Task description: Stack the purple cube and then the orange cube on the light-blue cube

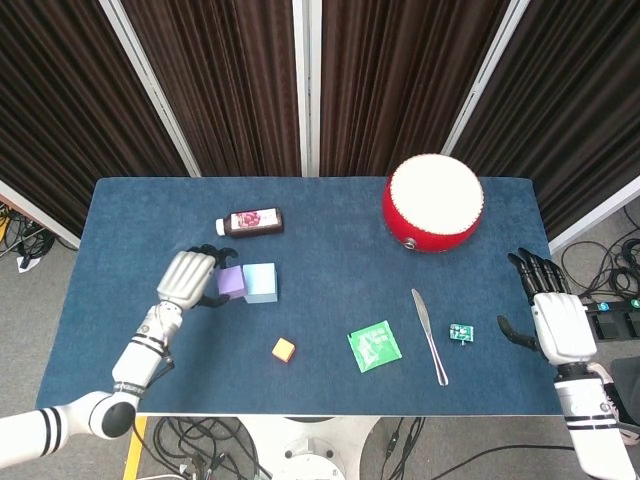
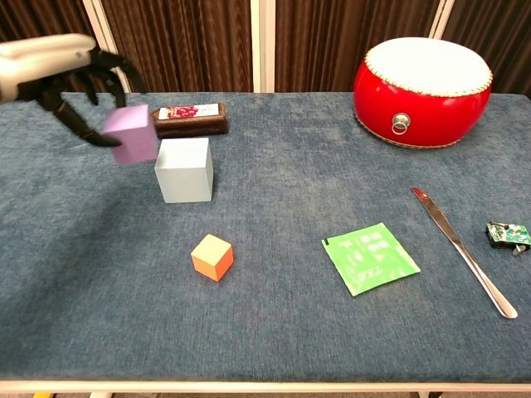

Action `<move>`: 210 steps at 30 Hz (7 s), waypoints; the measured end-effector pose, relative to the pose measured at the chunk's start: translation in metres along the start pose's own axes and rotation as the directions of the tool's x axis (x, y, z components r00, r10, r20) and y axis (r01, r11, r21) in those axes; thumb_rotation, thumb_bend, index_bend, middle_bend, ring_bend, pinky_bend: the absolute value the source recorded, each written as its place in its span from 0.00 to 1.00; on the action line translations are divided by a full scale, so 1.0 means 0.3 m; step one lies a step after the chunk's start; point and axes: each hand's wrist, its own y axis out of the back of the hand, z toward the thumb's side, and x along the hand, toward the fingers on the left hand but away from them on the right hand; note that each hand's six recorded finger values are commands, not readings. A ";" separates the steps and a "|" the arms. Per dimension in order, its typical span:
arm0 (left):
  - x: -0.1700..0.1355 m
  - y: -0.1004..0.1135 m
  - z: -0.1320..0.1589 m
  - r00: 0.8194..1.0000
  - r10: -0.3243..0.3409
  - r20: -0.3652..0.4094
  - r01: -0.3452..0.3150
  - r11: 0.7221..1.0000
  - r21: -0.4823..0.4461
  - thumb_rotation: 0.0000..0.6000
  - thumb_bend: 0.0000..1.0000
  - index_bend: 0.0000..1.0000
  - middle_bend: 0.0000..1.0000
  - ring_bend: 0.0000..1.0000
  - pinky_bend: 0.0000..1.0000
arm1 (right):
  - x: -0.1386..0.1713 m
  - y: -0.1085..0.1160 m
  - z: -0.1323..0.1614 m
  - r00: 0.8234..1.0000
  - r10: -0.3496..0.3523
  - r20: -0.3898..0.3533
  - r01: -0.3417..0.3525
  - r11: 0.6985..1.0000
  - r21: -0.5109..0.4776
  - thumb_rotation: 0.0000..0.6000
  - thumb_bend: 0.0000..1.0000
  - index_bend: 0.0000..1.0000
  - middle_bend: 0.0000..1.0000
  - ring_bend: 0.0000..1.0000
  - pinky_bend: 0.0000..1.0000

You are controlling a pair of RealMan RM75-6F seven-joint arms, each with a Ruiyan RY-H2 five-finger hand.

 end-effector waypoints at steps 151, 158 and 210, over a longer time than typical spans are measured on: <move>-0.222 -0.271 0.129 0.903 -0.040 0.428 0.006 0.997 0.080 1.00 0.17 0.41 0.50 0.38 0.44 | -0.033 0.021 -0.045 0.998 -0.013 0.068 0.015 1.000 -0.026 1.00 0.22 0.00 0.01 0.00 0.00; -0.207 -0.316 0.192 0.862 -0.052 0.505 -0.009 0.993 0.117 1.00 0.19 0.40 0.52 0.39 0.46 | -0.042 0.037 -0.056 0.996 -0.025 0.085 0.028 0.999 -0.039 1.00 0.22 0.00 0.01 0.00 0.00; -0.116 -0.463 0.278 0.876 -0.138 0.463 0.027 0.971 0.239 1.00 0.27 0.41 0.54 0.40 0.48 | -0.047 0.077 -0.093 0.992 -0.047 0.115 0.056 0.995 -0.077 1.00 0.22 0.00 0.01 0.00 0.00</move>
